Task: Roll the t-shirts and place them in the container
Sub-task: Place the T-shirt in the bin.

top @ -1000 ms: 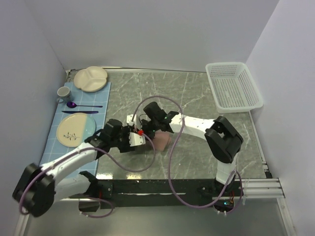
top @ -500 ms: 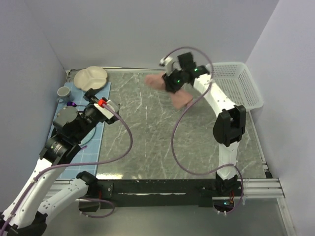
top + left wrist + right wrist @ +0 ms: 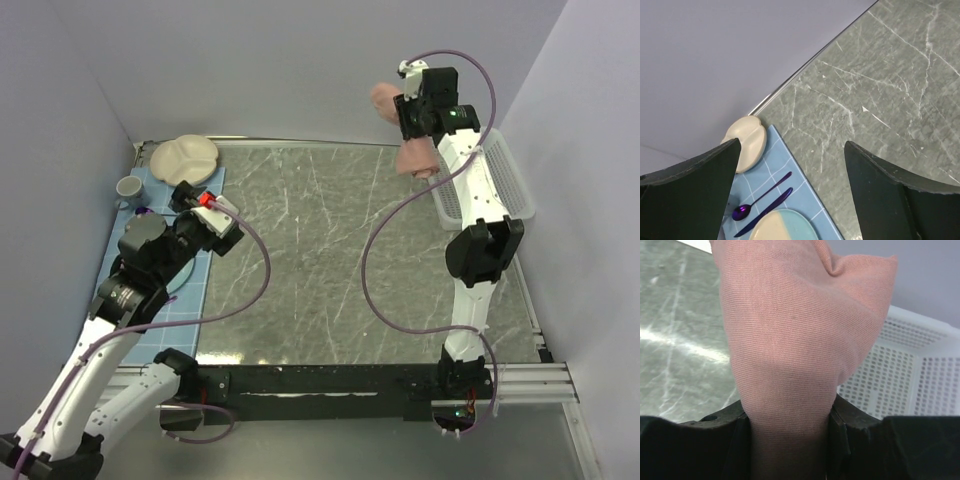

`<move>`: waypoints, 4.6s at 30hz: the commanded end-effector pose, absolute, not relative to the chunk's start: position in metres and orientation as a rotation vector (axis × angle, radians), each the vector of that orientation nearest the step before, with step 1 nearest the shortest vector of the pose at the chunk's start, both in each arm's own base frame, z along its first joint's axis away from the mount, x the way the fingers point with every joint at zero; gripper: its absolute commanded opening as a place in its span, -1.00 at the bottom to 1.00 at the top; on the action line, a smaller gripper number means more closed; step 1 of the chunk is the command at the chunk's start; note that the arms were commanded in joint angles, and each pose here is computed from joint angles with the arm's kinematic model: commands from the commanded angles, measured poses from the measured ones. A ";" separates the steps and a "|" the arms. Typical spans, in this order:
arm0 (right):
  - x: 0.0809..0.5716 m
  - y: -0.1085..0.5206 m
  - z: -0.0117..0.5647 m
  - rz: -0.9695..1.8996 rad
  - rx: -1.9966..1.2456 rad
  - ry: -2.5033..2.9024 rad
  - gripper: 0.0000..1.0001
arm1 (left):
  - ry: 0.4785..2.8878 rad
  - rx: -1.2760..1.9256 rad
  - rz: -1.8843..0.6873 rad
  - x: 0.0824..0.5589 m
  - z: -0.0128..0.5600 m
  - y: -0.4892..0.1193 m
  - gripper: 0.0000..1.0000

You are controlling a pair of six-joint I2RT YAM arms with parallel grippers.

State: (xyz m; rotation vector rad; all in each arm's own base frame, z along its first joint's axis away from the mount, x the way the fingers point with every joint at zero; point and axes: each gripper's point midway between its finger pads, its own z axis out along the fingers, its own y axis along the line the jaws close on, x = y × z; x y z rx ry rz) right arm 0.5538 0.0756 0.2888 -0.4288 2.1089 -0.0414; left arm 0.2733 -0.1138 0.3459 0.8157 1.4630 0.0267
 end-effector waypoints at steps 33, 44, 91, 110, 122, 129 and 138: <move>0.612 -0.060 0.214 -0.632 -0.268 2.058 -1.00 | 1.605 0.860 -0.178 0.302 0.299 -0.148 0.81; 0.618 -0.084 0.190 -0.701 -0.235 2.091 -1.00 | 1.624 0.875 -0.206 0.303 0.290 -0.152 0.81; 0.599 -0.159 0.127 -1.076 -0.442 2.140 -1.00 | 1.661 0.913 -0.296 0.301 0.269 -0.166 0.81; 0.593 -0.059 0.059 -0.662 -0.598 2.301 -0.96 | 1.683 0.911 -0.307 0.304 0.264 -0.168 0.81; 0.588 -0.038 0.072 -0.363 -0.422 2.351 0.06 | 1.660 0.934 -0.354 0.312 0.261 -0.183 0.82; 0.576 -0.005 0.080 -0.108 -0.412 2.374 0.79 | 1.629 0.989 -0.434 0.342 0.262 -0.223 0.75; 0.583 -0.012 0.103 0.001 -0.237 2.342 1.00 | 1.667 0.922 -0.508 0.356 0.249 -0.247 0.78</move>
